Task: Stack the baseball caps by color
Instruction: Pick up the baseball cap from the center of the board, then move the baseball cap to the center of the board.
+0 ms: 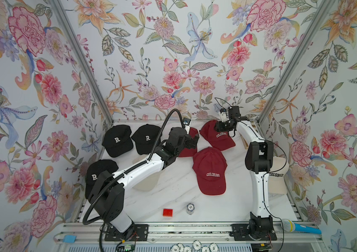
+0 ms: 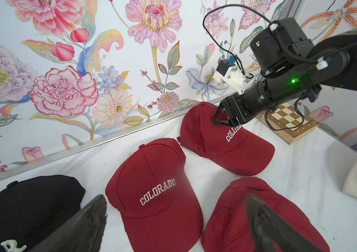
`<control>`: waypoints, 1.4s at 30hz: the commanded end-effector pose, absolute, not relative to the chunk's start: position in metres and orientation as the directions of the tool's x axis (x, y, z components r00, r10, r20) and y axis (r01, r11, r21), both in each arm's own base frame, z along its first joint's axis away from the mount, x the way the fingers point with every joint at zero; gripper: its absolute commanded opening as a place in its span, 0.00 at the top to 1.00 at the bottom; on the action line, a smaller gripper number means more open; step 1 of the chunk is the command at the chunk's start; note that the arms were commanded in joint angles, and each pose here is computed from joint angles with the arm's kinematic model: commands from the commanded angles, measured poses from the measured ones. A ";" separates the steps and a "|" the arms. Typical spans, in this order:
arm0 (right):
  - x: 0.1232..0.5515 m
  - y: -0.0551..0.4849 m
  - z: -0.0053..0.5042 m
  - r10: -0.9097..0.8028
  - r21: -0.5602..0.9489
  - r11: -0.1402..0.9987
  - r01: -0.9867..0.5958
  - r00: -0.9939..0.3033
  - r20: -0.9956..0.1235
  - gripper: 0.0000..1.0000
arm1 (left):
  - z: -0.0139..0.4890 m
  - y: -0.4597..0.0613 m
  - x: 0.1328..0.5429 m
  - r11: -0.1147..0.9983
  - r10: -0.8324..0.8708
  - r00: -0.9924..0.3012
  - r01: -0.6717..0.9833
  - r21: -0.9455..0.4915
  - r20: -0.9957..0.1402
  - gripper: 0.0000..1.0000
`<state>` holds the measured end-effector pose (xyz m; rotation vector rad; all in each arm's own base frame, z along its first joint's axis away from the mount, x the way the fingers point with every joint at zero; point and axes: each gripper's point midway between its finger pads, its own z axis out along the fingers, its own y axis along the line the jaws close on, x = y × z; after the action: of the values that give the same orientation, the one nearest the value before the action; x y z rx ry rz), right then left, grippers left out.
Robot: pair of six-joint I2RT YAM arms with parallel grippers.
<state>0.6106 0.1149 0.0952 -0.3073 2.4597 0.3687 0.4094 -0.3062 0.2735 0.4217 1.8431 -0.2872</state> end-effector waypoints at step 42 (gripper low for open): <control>0.433 0.125 0.289 -0.050 0.190 0.883 -0.429 -0.488 -0.872 1.00 | 0.336 -0.291 0.395 0.903 0.125 -0.153 0.427 0.049 -0.980 0.00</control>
<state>0.4496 0.1233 0.2672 -0.3562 2.0934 0.4828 0.3990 -0.2961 0.3041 0.4355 1.7836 -0.2770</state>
